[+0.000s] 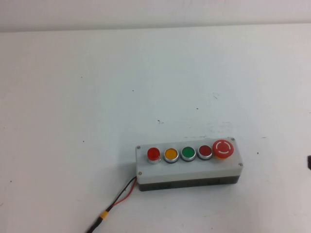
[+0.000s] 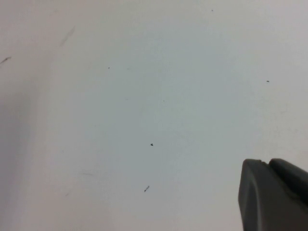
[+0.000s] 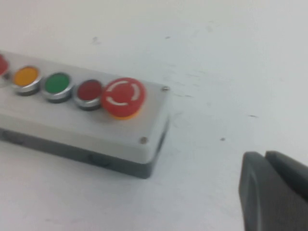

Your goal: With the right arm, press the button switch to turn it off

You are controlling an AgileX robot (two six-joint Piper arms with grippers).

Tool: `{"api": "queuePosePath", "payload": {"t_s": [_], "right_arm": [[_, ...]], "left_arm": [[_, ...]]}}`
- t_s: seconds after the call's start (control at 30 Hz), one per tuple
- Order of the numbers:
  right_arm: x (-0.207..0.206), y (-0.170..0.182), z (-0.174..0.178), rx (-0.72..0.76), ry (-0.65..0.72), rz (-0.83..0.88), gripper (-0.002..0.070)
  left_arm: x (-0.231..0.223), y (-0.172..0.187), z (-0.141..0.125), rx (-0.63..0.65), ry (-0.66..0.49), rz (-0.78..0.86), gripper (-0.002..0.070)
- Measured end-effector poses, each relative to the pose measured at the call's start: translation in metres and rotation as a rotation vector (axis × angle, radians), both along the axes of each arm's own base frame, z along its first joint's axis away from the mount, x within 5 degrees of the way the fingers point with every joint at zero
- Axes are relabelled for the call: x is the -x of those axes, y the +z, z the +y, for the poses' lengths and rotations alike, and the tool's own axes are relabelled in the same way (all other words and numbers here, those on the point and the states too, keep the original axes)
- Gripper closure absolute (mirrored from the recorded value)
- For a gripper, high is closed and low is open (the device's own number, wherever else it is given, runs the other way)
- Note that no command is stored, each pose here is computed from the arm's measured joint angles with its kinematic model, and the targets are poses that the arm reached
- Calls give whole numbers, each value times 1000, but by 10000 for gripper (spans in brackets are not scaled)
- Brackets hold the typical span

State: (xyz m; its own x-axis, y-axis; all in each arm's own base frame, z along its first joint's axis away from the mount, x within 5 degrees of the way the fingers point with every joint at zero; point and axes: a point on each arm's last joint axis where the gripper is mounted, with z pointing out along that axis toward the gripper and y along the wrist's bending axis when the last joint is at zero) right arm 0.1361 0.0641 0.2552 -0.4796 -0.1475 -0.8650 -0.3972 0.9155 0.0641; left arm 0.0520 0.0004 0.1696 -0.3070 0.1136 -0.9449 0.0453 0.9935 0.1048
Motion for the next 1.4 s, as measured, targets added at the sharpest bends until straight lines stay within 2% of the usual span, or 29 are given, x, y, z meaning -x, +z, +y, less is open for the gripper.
{"api": "queuePosePath", "payload": {"t_s": [0.17, 0.3, 0.5, 0.83, 1.4], "right_arm": [[34, -39, -34, -64, -156, -170, 692], [56, -61, -48, -98, -240, -296, 692], [75, -63, -54, -120, -282, -402, 692], [83, -80, -55, -55, -278, -255, 692], [83, -80, -55, -52, -278, -248, 692]], "left_arm": [[0, 0, 0, 0, 0, 0, 677], [0, 0, 0, 0, 0, 0, 677], [0, 0, 0, 0, 0, 0, 677], [0, 0, 0, 0, 0, 0, 677], [0, 0, 0, 0, 0, 0, 677]]}}
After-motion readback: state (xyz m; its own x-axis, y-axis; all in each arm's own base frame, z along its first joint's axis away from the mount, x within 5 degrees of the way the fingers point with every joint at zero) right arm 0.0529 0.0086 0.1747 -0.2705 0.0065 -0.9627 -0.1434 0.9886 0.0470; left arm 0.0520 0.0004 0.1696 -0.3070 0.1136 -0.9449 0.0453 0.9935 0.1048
